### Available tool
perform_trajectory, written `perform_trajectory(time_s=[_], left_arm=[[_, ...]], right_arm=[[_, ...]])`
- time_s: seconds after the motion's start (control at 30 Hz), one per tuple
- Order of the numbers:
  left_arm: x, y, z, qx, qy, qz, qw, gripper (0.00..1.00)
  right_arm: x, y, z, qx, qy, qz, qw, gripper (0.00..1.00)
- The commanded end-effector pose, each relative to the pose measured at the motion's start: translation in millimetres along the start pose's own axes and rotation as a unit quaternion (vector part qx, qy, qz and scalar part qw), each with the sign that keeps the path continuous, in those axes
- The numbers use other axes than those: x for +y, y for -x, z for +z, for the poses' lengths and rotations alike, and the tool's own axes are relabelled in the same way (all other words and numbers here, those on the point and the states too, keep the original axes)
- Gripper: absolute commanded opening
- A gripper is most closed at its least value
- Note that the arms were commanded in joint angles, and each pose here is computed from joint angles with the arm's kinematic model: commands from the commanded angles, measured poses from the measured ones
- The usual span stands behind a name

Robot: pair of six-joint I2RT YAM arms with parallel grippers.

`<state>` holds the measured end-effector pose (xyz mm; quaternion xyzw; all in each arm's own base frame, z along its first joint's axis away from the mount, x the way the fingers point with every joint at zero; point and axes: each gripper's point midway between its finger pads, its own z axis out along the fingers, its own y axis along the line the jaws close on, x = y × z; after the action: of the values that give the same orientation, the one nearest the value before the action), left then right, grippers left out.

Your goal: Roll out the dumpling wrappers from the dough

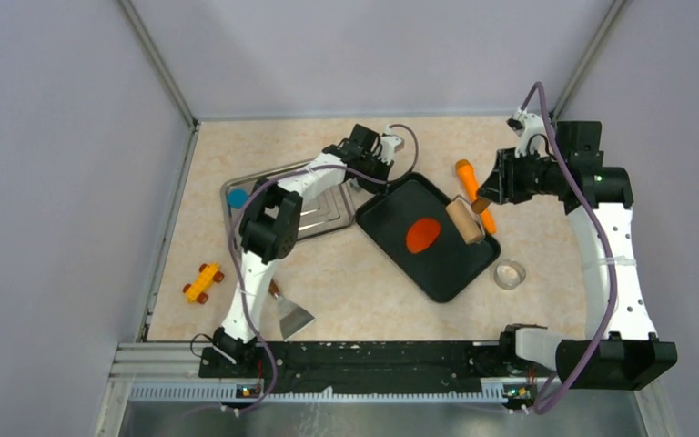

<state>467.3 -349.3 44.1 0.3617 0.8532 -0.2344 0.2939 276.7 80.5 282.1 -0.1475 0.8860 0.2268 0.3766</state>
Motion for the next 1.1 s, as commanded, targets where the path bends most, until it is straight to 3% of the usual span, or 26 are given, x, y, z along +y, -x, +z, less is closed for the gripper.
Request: perform_trajectory(time_s=[0.0,0.3,0.47,0.6,0.73,0.8,0.9,0.93,1.07], left_arm=[[-16.2,4.7,-36.0,-0.014,0.022,-0.112,0.993,0.00],[-51.6,-45.2,-92.1,0.008,0.044,-0.286,0.957,0.00],[-60.1,-91.5,-110.0,0.032,0.097,-0.433,0.896,0.00],[-60.7,-136.3,-124.0,0.043,0.148,-0.496,0.855,0.00],[-60.1,-164.1,-139.3,0.044,0.184,-0.524,0.831,0.00],[-64.8,-165.9,-136.9,0.040,0.164,-0.525,0.834,0.02],[-70.4,-145.4,-137.0,0.018,0.122,-0.494,0.861,0.34],[-73.6,-132.4,-139.4,0.007,0.101,-0.476,0.874,0.39],[-88.3,-89.3,-160.3,-0.018,0.042,-0.401,0.915,0.48]], right_arm=[[9.9,24.3,-22.7,-0.057,-0.009,-0.036,0.998,0.00],[7.5,20.9,-21.2,-0.054,-0.013,-0.038,0.998,0.00],[-7.1,11.3,-12.9,-0.043,-0.043,-0.014,0.998,0.00],[-7.8,10.9,-2.2,-0.052,-0.034,0.017,0.998,0.00],[-5.9,9.1,10.4,-0.045,-0.009,0.029,0.999,0.00],[-7.4,7.7,16.9,-0.043,-0.002,0.029,0.999,0.00],[-9.1,8.1,23.1,-0.044,0.004,0.033,0.999,0.00],[-8.7,9.1,23.7,-0.045,0.006,0.034,0.998,0.00],[-4.4,11.6,23.3,-0.051,0.018,0.030,0.998,0.00]])
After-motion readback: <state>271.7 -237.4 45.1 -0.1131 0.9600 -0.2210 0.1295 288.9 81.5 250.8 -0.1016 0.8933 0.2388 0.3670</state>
